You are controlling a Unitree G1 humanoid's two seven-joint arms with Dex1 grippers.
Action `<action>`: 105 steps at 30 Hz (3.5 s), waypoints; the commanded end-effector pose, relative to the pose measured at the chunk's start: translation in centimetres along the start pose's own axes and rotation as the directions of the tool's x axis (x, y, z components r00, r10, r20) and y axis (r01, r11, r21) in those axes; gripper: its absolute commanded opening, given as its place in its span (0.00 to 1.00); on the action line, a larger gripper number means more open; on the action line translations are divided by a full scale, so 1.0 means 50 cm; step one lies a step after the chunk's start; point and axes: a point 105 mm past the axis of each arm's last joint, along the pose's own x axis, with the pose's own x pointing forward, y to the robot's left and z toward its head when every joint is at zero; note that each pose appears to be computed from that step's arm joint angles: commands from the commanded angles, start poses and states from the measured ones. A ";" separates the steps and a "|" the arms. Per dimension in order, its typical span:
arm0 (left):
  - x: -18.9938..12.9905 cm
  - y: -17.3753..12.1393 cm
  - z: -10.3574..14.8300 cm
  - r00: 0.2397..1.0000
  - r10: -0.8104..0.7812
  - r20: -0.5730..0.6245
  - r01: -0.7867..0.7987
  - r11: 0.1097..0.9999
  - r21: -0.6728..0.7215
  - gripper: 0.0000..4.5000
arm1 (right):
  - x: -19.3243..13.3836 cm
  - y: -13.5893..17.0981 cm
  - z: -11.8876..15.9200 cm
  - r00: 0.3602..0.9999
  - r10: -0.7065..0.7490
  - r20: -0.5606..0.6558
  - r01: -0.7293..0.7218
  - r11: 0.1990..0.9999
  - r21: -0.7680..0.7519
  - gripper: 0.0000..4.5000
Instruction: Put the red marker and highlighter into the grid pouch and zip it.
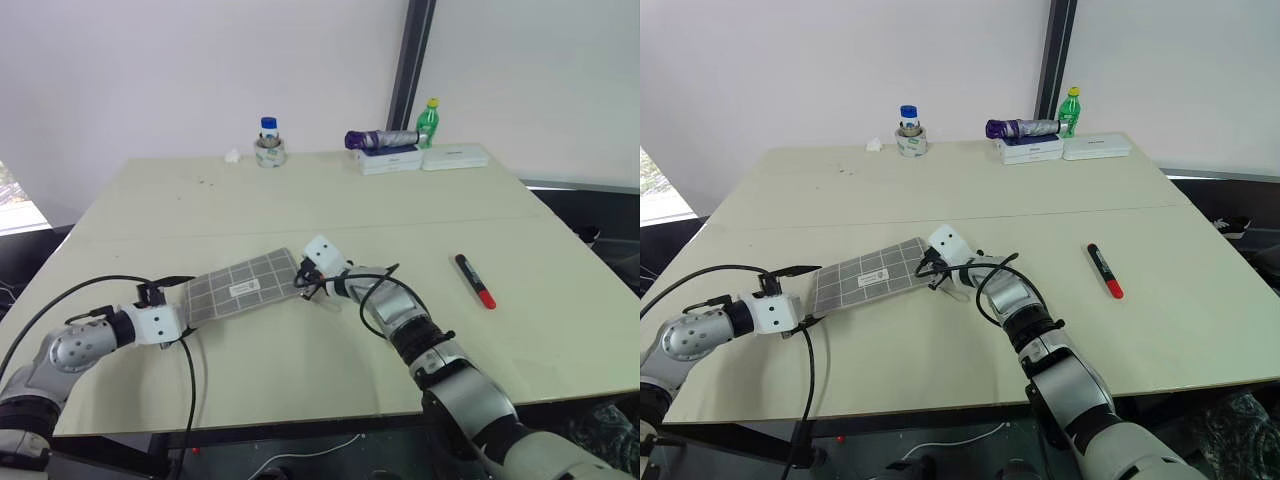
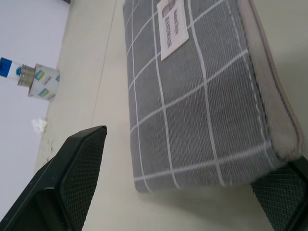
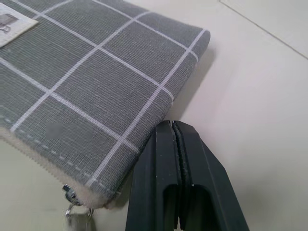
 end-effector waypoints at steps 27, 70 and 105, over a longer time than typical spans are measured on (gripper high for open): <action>0.030 0.030 0.122 0.977 0.170 0.131 -0.098 0.896 -0.433 0.00 | -0.127 -0.147 0.097 0.954 -0.232 0.191 0.259 0.957 -0.129 0.06; 0.105 -0.001 0.253 0.947 0.285 0.150 -0.105 0.712 -0.694 0.00 | -0.186 -0.017 0.068 0.987 0.041 0.157 -0.048 0.998 0.043 0.02; 0.174 0.012 0.253 0.922 0.385 0.027 -0.259 0.668 -0.698 0.00 | -0.326 -0.050 -0.008 0.984 -0.143 -0.102 0.134 0.987 -0.093 0.63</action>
